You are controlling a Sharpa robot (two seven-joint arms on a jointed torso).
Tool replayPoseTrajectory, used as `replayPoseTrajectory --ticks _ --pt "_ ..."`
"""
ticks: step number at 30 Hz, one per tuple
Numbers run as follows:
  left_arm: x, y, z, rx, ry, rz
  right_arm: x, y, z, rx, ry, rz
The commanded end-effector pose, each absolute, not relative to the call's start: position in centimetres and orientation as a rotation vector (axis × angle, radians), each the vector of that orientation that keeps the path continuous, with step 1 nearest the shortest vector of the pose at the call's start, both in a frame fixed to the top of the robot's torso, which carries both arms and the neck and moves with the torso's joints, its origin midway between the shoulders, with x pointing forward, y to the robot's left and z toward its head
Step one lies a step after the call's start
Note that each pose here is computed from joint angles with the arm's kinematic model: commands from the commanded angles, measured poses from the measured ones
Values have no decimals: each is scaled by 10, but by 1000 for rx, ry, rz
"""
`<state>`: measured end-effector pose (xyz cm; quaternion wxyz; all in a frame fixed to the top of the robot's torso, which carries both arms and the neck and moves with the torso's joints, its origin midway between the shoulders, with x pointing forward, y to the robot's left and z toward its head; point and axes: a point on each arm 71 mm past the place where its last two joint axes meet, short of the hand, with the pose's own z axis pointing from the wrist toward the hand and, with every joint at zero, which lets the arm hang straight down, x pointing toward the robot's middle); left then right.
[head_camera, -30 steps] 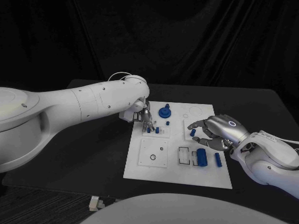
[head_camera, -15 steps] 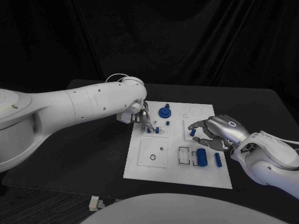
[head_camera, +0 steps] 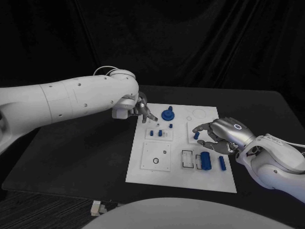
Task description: Assemble the parts on the task board
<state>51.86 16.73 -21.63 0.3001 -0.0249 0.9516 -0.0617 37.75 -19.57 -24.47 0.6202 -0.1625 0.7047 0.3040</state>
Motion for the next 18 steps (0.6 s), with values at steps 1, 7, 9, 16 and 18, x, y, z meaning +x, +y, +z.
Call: replayPoseTrajectory --ticks 1,7,9,16,18 --pt "522 168 -203 -147 2377 -317 377 -199 -245 -358 1626 680" --pt "520 182 -189 -204 2243 -439 377 -201 -245 -354 1626 674" --pt "519 183 -186 -201 2207 -490 377 -202 -245 -353 1625 674" --pt "518 173 -175 -106 2061 -721 377 -202 -245 -351 1621 675" --pt "517 167 -172 -29 1992 -778 377 -203 -244 -351 1615 679"
